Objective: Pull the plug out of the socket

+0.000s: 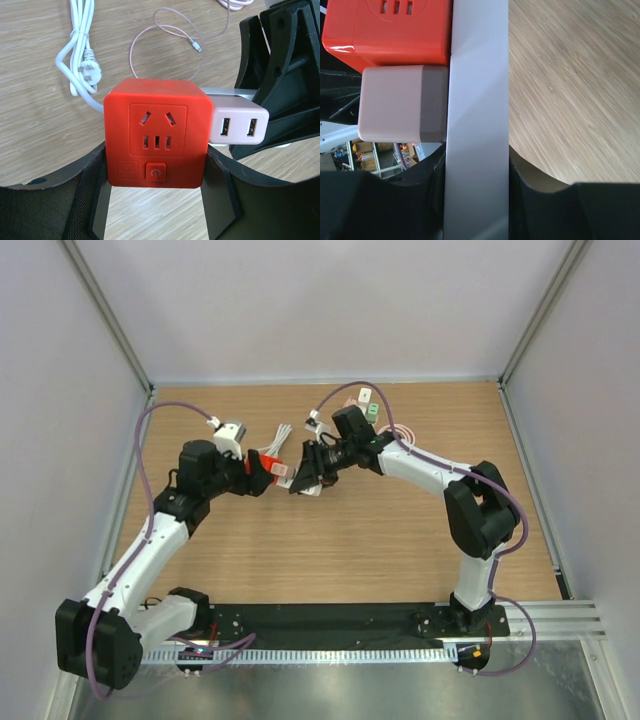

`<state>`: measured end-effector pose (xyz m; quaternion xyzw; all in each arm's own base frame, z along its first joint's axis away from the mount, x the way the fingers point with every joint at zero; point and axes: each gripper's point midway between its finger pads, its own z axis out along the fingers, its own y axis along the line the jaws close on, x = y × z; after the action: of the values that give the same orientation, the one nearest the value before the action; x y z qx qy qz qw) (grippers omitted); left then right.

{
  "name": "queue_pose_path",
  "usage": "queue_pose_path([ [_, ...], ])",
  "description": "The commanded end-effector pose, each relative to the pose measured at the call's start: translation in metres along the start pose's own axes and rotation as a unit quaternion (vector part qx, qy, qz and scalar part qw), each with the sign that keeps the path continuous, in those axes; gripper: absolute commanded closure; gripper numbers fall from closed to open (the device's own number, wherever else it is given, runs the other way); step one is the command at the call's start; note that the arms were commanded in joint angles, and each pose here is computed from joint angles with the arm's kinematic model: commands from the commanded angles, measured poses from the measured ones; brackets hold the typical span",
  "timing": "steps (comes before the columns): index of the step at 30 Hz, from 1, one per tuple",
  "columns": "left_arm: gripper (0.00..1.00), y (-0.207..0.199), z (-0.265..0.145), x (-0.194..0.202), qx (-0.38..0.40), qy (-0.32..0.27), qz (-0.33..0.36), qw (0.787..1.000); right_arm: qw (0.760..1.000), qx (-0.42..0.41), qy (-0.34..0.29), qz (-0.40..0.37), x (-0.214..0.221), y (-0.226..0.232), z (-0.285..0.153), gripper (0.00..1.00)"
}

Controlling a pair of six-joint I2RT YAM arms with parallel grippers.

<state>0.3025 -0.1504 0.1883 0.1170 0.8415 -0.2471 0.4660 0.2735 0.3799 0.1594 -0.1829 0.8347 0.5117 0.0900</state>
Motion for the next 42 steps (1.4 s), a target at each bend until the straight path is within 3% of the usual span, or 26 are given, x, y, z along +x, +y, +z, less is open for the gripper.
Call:
queue_pose_path([
  [1, 1.00, -0.027, -0.014, -0.053, 0.054, -0.098, 0.018, 0.994, 0.999, -0.005, -0.021, -0.047, -0.007, 0.016, -0.008, 0.99],
  [5, 1.00, -0.035, -0.023, -0.059, 0.066, -0.112, 0.002, 0.992, 0.993, 0.066, -0.066, -0.066, -0.017, -0.003, -0.019, 0.99],
  [13, 1.00, -0.024, -0.037, -0.060, 0.021, -0.130, -0.027, 0.991, 0.983, 0.107, -0.145, -0.026, -0.041, -0.040, -0.055, 0.99],
  [21, 1.00, -0.039, -0.033, -0.060, 0.058, -0.109, -0.071, 0.990, 0.981, 0.111, -0.158, -0.023, -0.043, -0.044, -0.061, 0.99],
  [27, 1.00, -0.035, -0.040, -0.069, 0.033, -0.119, -0.109, 0.986, 0.975, 0.134, -0.179, -0.011, -0.047, -0.057, -0.069, 0.99],
  [36, 1.00, -0.023, -0.043, -0.060, 0.009, -0.113, -0.041, 0.993, 0.980, 0.106, -0.166, -0.012, -0.044, -0.056, -0.063, 0.99],
  [42, 1.00, -0.029, -0.054, -0.074, 0.012, -0.127, -0.006, 0.992, 0.977, 0.132, -0.168, -0.026, -0.042, -0.065, -0.068, 0.99],
])
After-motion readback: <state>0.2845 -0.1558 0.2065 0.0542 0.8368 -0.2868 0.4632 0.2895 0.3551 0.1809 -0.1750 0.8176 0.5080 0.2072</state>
